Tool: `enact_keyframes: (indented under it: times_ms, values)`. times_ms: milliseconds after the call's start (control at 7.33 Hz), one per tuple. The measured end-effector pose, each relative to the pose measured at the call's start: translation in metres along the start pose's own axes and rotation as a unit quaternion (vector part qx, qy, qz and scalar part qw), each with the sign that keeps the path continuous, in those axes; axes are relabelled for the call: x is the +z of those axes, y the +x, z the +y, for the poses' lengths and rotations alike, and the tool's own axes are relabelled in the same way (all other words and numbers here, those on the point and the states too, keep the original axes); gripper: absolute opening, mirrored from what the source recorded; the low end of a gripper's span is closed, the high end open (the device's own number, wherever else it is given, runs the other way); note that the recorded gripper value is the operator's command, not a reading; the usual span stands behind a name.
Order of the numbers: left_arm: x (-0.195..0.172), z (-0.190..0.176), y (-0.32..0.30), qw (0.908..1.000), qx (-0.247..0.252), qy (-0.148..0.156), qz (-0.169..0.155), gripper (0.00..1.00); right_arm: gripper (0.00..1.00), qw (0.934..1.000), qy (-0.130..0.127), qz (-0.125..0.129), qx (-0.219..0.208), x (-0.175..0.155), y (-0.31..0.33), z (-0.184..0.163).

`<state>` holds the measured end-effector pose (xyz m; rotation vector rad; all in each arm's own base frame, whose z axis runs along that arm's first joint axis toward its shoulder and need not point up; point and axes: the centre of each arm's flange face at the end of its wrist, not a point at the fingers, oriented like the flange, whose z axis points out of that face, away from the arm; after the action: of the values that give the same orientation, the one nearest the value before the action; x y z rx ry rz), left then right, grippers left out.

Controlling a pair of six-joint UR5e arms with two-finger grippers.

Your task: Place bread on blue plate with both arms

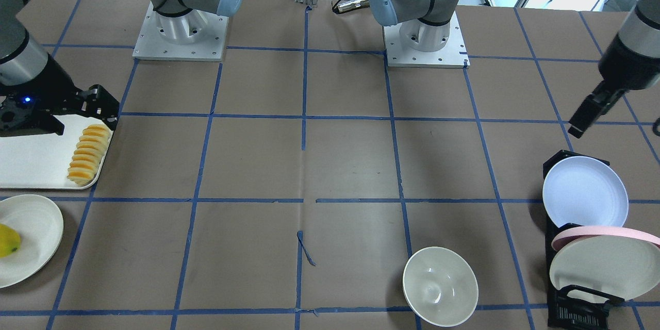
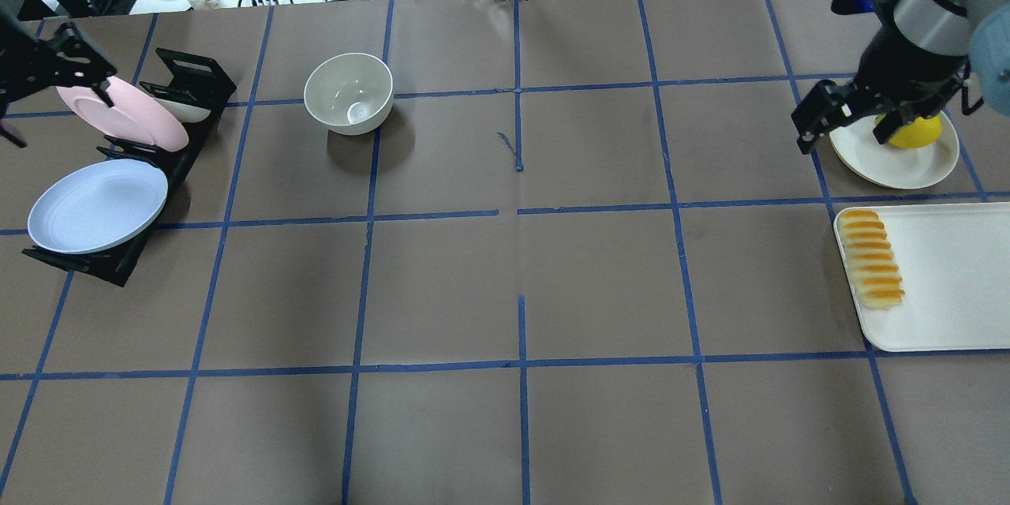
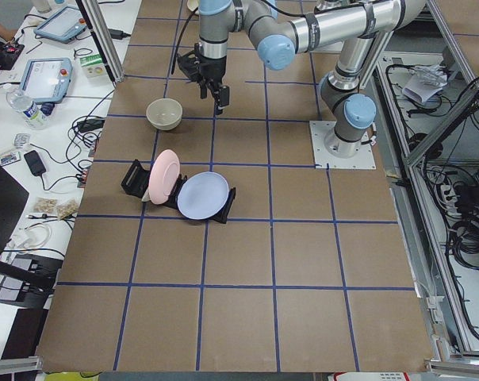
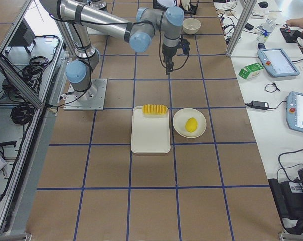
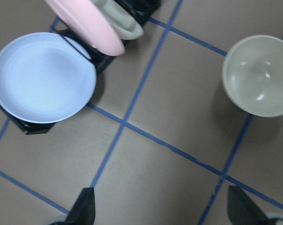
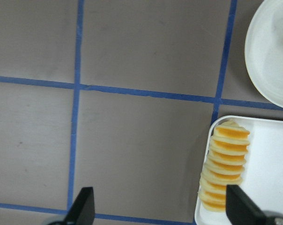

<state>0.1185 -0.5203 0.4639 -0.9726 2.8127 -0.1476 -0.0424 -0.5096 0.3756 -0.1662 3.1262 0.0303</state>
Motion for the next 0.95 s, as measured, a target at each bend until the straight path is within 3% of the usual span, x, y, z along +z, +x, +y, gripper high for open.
enact_keyframes:
  times_ms: [136,409,818,955]
  values:
    - [0.033,-0.027,-0.034,0.9997,-0.009,-0.021,-0.010,1.00,1.00,0.9999,0.008,0.000,0.011,0.043,0.051,0.021]
    - [0.106,-0.079,-0.095,0.9990,-0.004,-0.044,0.010,1.00,1.00,0.9994,0.018,-0.006,0.030,0.121,0.095,0.058]
    - [0.199,-0.121,-0.142,0.9969,0.015,-0.068,0.037,0.97,1.00,0.9990,0.014,-0.028,0.033,0.167,0.100,0.070]
    - [0.223,-0.128,-0.152,0.9963,0.015,-0.075,0.040,0.93,0.94,0.9989,0.007,-0.034,0.032,0.178,0.102,0.070]
